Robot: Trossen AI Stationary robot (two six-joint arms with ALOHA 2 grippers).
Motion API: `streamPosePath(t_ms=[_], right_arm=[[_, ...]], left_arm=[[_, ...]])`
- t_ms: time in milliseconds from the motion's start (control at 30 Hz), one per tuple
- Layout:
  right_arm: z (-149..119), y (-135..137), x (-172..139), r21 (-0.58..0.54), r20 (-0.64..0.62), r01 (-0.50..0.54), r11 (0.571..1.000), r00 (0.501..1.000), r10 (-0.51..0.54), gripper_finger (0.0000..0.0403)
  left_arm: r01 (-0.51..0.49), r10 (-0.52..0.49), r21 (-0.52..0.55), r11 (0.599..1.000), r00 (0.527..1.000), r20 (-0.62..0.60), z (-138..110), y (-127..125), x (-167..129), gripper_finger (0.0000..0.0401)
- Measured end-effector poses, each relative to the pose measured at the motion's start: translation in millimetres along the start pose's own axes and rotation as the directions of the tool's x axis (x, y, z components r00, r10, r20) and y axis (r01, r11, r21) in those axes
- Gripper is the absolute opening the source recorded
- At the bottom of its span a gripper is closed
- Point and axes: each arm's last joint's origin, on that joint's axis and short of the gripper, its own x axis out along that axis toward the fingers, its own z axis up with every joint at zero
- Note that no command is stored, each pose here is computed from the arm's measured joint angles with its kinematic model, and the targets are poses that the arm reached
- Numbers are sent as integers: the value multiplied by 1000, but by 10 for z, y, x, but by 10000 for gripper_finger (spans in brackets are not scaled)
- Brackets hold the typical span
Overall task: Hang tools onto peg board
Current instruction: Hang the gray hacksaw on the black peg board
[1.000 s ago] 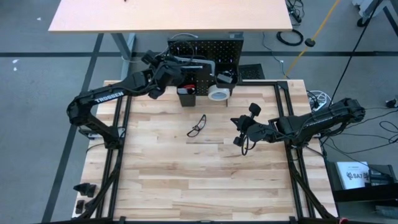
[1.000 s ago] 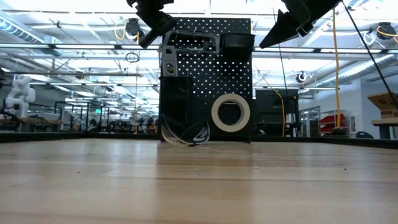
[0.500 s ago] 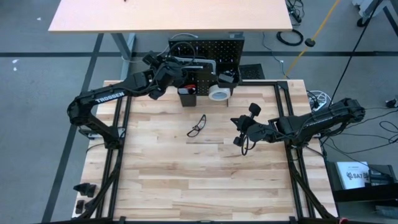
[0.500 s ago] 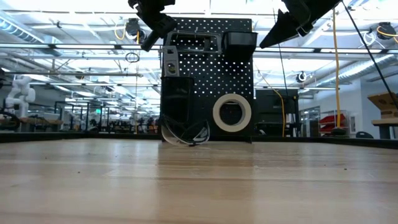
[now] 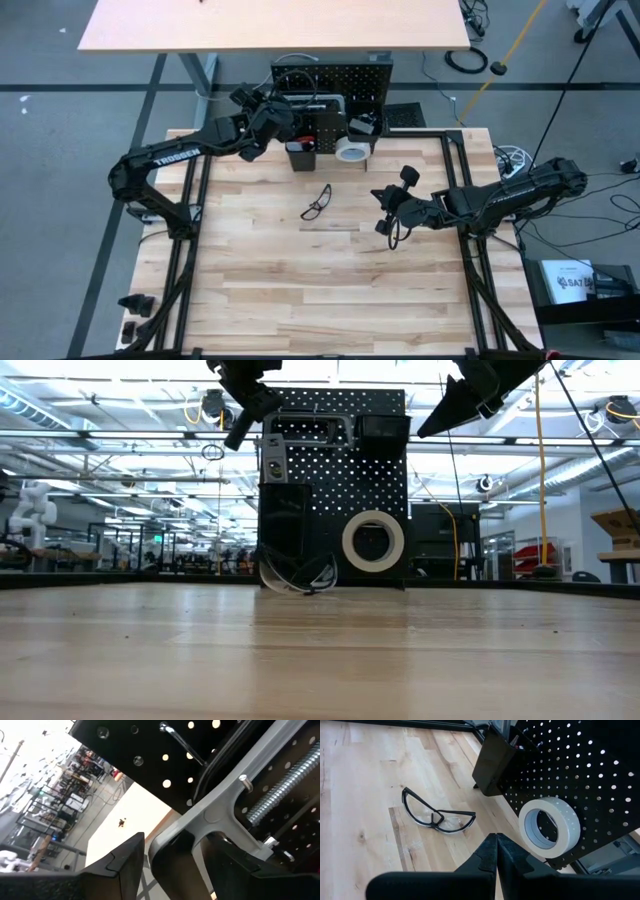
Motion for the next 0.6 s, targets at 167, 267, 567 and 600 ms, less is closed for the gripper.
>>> streamPosePath(t_ms=[167, 267, 567, 600], right_arm=[[0, 0, 0, -3, 0, 0, 1000, 1000, 0, 0], [0, 0, 1, -3, 0, 0, 1000, 1000, 0, 0], [0, 0, 1, -2, 0, 0, 1000, 1000, 0, 0], [0, 0, 1, -3, 0, 0, 1000, 1000, 0, 0]], left_arm=[[-23, 23, 27, 999, 1000, 1, 5, -12, -32, 199], [-39, 39, 31, 999, 999, -2, 4, -7, -36, 199], [38, -38, 8, 999, 998, 39, -15, 114, -159, 199], [44, -44, 13, 999, 998, 38, -21, 117, -163, 199]])
